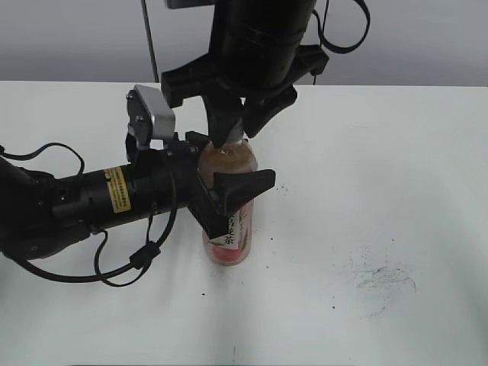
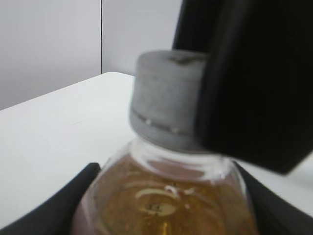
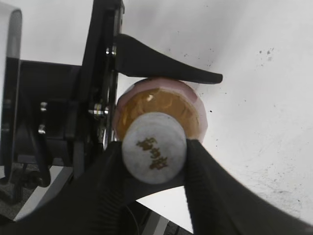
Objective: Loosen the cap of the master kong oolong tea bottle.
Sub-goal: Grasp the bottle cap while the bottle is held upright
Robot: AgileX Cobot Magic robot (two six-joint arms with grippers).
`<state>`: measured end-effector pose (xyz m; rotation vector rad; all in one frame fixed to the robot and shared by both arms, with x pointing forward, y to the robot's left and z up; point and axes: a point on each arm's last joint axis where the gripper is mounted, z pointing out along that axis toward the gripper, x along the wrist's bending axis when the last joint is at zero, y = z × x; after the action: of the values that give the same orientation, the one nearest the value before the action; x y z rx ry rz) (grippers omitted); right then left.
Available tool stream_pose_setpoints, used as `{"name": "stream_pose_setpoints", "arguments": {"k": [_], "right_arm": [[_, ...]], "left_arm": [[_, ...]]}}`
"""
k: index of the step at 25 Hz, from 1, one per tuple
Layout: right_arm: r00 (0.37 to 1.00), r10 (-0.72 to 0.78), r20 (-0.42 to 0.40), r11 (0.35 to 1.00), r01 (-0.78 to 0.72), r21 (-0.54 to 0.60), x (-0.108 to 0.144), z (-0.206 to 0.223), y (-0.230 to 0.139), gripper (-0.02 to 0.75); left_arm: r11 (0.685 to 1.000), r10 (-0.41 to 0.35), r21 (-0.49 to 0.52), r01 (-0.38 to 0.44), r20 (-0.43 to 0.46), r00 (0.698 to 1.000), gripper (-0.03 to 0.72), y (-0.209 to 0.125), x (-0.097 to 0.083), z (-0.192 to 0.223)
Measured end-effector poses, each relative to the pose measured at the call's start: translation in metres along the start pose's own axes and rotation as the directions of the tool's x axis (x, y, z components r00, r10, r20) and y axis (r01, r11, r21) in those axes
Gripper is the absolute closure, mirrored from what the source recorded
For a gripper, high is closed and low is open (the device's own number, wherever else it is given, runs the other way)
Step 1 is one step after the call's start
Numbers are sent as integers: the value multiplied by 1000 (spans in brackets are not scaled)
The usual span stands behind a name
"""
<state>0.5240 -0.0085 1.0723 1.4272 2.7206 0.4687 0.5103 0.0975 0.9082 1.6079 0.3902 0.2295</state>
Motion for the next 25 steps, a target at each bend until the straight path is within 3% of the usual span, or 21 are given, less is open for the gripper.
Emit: {"name": "stream_pose_setpoints", "arguments": {"k": [9,15,18,25], "right_arm": [[999,-37,0,999,37,1,0,0,0,455],[961,-277,2,961,277,1,-1,0,0,456],[898,-439,6,898,439,-3,-1,0,1,456],[675,-738,11,675,738,0,-3,-1,1,456]], "left_arm": [[1000,0,0,0,0,1000,241,0,0,0],[1000,2,1,-2,-1,1000,241,0,0,0],[1000,3,1,-3,0,1000,241,0,0,0],[1000,5,1,-5,1,1000,241,0,0,0]]}}
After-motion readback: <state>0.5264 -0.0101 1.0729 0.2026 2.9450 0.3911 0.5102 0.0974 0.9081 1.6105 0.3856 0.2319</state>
